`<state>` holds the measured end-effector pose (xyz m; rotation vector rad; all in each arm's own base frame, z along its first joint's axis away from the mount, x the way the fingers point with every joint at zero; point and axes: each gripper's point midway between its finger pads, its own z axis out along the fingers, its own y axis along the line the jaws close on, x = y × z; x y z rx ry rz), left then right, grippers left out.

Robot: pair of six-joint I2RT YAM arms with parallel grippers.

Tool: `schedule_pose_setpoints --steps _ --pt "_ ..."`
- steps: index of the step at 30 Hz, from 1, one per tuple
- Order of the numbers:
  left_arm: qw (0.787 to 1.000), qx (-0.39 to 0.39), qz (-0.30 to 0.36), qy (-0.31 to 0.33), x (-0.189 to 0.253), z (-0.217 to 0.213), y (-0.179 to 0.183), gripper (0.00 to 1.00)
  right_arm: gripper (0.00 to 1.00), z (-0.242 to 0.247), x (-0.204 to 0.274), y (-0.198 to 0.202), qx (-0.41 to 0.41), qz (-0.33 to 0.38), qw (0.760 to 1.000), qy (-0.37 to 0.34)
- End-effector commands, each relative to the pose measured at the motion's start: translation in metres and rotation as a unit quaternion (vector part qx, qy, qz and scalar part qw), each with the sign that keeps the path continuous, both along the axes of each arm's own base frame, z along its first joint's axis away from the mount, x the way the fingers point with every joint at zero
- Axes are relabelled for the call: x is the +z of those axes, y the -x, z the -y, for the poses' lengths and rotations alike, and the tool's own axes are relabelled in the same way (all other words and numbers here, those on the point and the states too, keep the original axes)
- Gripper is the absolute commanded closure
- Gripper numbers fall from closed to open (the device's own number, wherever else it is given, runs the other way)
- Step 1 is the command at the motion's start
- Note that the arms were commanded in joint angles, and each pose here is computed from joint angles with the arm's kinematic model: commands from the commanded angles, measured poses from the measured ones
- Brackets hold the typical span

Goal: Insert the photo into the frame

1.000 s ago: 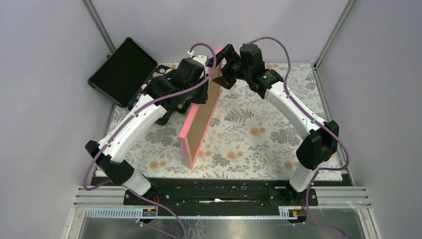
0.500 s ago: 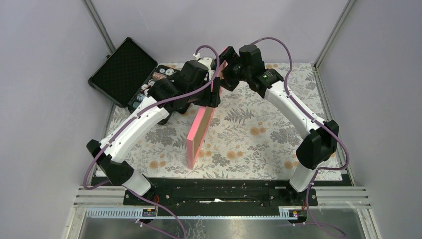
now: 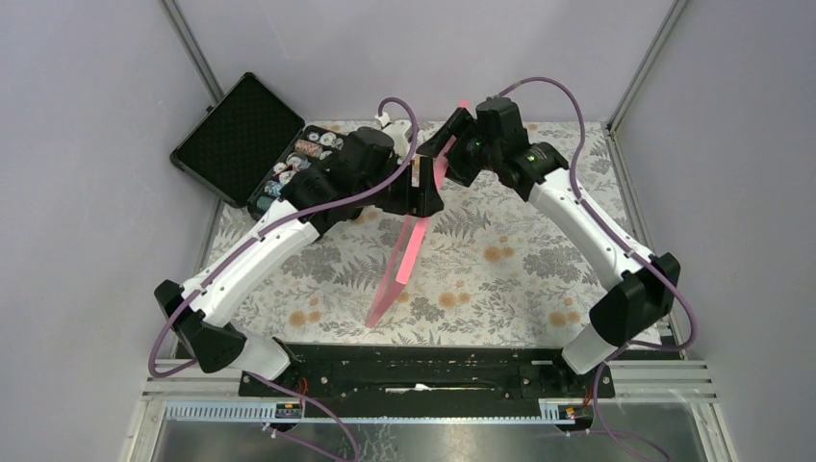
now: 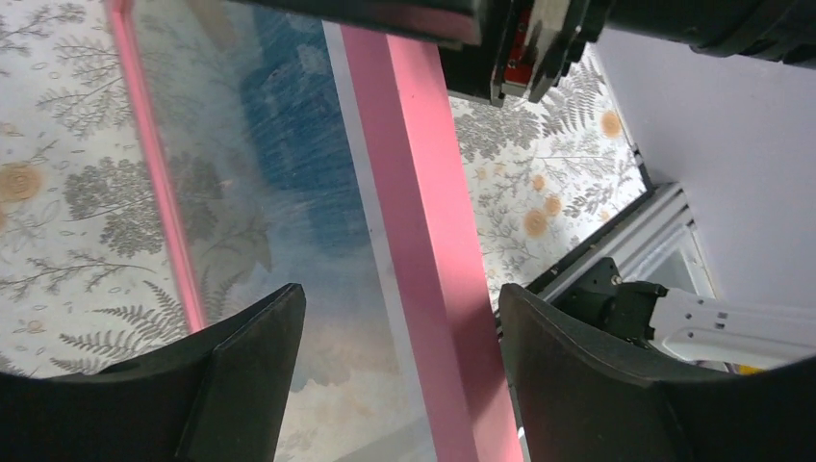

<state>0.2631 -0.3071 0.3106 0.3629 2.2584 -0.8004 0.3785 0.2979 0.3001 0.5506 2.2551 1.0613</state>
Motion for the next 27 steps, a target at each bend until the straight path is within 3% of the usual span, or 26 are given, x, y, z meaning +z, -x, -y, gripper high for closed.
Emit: schedule_pose_setpoints --steps 1,7,11,16,20,27 --pt "0.995 -0.032 0.032 0.083 0.037 0.016 0.011 0.21 0.26 0.02 0.019 0.017 0.004 0.034 0.999 0.006" --pt "0.995 -0.028 0.038 0.088 0.038 0.012 0.012 0.21 0.38 0.045 -0.003 0.028 0.007 0.021 0.999 0.04" --pt "0.995 -0.02 0.057 0.085 0.046 0.002 0.015 0.19 0.64 0.062 -0.023 0.04 0.014 0.002 0.998 0.066" --pt "0.994 -0.01 0.077 0.075 0.051 -0.01 0.016 0.17 0.87 0.087 -0.05 0.057 0.015 -0.021 0.996 0.086" --pt "0.995 -0.001 0.084 0.059 0.046 -0.016 0.013 0.15 0.93 0.116 -0.077 0.064 0.0 -0.038 0.994 0.099" --pt "0.997 0.004 0.076 0.025 0.022 -0.026 0.015 0.15 1.0 0.148 -0.118 0.065 0.026 -0.063 0.996 0.057"
